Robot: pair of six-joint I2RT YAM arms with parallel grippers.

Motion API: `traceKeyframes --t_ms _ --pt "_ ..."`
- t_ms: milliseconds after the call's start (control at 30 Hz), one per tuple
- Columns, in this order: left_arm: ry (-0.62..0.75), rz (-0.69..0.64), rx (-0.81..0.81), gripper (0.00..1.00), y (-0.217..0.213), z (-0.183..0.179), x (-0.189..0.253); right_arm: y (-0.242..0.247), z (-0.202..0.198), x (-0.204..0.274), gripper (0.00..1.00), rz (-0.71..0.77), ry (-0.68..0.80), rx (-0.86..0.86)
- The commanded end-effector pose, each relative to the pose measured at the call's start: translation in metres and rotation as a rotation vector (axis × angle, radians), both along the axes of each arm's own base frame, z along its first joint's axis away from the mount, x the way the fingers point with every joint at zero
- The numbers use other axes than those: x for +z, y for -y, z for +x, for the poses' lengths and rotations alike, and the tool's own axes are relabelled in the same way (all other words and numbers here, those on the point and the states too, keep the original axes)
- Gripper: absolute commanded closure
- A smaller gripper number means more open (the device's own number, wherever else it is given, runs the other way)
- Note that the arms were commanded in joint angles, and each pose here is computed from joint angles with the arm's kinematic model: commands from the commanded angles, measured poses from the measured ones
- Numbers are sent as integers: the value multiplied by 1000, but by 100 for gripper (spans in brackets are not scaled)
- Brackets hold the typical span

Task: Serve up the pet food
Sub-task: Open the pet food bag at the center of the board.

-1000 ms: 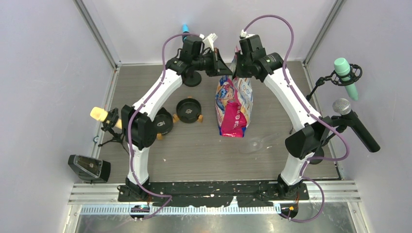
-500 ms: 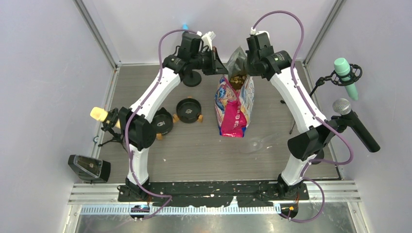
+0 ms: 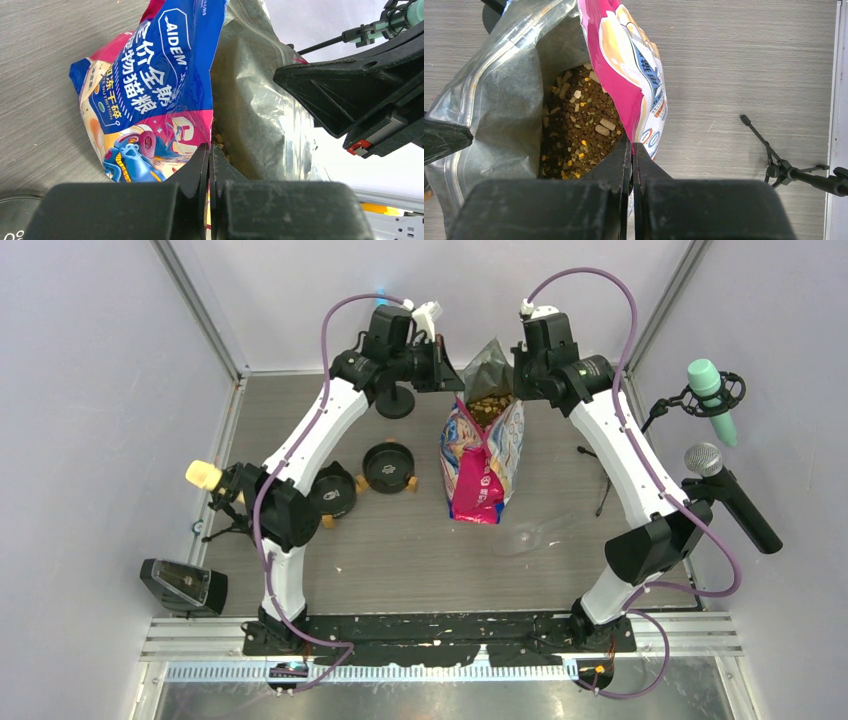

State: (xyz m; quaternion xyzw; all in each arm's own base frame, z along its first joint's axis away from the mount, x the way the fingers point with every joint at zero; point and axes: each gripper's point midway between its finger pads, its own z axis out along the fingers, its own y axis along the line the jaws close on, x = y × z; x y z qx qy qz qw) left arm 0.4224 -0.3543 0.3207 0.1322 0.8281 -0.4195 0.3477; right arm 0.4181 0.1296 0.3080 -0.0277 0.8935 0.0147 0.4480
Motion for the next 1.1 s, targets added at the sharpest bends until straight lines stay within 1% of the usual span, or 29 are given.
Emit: traceKeyframes --t_ms 0,167,300,400,633,767,800,833,867,900,933,967,1000,1033,1067 --pt "255 -90 9 100 -17 -1 88 -5 -5 40 95 59 109 37" --pt "289 -83 10 100 -15 -4 98 -11 -3 37 95 82 96 60" --pt "308 -56 64 100 -16 -7 112 -15 -2 28 95 97 74 62" --pt "301 -27 113 100 -22 -5 113 -15 -1 24 95 100 69 50" --pt "279 21 113 100 -22 -4 95 -15 0 26 95 109 73 42" --pt "276 26 118 100 -24 -4 94 -15 -1 32 95 120 86 42" --pt "275 26 120 99 -24 -4 95 -16 -2 32 95 123 86 45" --pt "275 24 121 91 -24 -4 95 -18 -3 33 94 132 84 55" --pt "272 26 122 85 -25 -5 95 -19 -3 34 91 138 82 60" --pt "273 28 122 79 -25 -5 95 -22 -4 35 81 150 77 76" --pt "271 30 119 71 -24 -4 93 -25 -5 35 75 162 74 92" --pt "274 37 111 66 -24 -5 91 -27 -5 35 64 168 72 98" --pt "277 51 105 61 -24 -4 88 -29 -6 35 60 176 68 108" --pt "276 67 103 57 -26 -3 84 -30 -6 33 52 179 64 112" --pt "273 81 104 55 -27 -1 80 -31 -7 33 49 184 62 117"
